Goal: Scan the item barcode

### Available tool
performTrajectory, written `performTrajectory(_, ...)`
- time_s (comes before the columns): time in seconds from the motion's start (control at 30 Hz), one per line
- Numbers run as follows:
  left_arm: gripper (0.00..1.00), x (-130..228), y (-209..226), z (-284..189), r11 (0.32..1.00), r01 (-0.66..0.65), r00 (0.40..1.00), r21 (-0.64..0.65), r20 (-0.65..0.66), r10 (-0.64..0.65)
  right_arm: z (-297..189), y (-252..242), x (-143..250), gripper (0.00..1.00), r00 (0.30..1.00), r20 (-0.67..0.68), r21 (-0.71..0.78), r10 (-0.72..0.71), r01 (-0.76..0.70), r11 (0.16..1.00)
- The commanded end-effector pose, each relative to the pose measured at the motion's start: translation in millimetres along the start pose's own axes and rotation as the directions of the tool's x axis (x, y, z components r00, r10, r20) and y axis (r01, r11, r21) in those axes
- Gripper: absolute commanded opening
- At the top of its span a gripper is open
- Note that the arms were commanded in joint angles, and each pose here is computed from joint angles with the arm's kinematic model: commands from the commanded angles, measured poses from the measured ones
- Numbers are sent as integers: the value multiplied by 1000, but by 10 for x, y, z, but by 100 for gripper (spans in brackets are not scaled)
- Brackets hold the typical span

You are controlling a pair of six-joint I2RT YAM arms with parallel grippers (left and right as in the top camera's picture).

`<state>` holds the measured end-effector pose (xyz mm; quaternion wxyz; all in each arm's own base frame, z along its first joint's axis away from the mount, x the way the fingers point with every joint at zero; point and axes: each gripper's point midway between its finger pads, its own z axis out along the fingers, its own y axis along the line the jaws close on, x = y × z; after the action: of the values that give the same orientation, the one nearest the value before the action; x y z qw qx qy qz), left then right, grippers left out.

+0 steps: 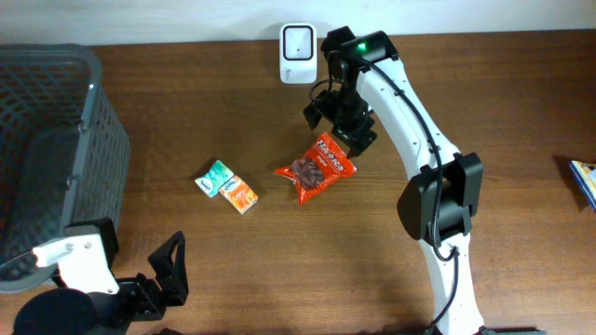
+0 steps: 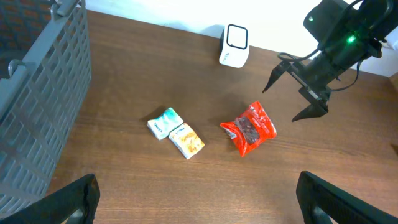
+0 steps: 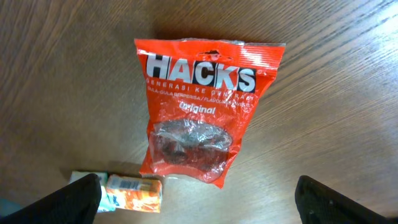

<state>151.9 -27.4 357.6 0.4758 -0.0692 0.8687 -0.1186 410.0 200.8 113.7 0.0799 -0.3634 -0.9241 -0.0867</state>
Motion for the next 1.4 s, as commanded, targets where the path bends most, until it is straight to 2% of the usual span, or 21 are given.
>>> performTrajectory(0.0, 99, 7, -4, 8, 1000, 10, 1000, 2, -3, -10, -111, 32, 60, 99, 999, 43, -11, 25, -25, 1000)
performTrajectory(0.23, 99, 7, -4, 8, 1000, 11, 1000, 2, -3, -11, 48, -41, 237, 99, 976, 88, 66, 199, -205, 977)
performTrajectory(0.47, 99, 7, -4, 8, 1000, 10, 1000, 2, -3, -10, 469, -70, 395, 99, 984, 95, 133, 150, -162, 978)
performTrajectory(0.77, 99, 7, -4, 8, 1000, 10, 1000, 2, -3, -10, 965, -196, 308, 99, 984, 92, 159, 154, -167, 973)
performTrajectory(0.83, 99, 7, -4, 8, 1000, 10, 1000, 2, -3, -10, 1052, -210, 243, 99, 984, 117, 156, 131, -149, 976)
performTrajectory(0.97, 99, 7, -4, 8, 1000, 10, 1000, 2, -3, -10, 1061, -195, 80, 98, 984, 176, 170, -24, -6, 985)
performTrajectory(1.07, 99, 7, -4, 8, 1000, 10, 1000, 2, -3, -10, 1067, -54, 7, 99, 961, 187, 151, -203, 176, 973)
performTrajectory(1.1, 99, 7, -4, 8, 1000, 10, 1000, 2, -3, -10, 1068, -13, -7, 98, 951, 189, 145, -246, 221, 964)
performTrajectory(1.17, 99, 7, -4, 8, 1000, 10, 1000, 2, -3, -10, 1068, 63, -32, 84, 922, 194, 136, -335, 312, 940)
performTrajectory(1.27, 99, 7, -5, 8, 1000, 10, 1000, 2, -3, -10, 1067, 60, -29, 75, 921, 184, 134, -343, 323, 937)
performTrajectory(1.33, 99, 7, -4, 8, 1000, 10, 1000, 2, -3, -10, 1044, 88, -22, 62, 919, 173, 118, -354, 337, 934)
performTrajectory(1.37, 99, 7, -4, 8, 1000, 10, 1000, 2, -3, -10, 1022, 103, -40, 60, 915, 175, 114, -364, 349, 930)
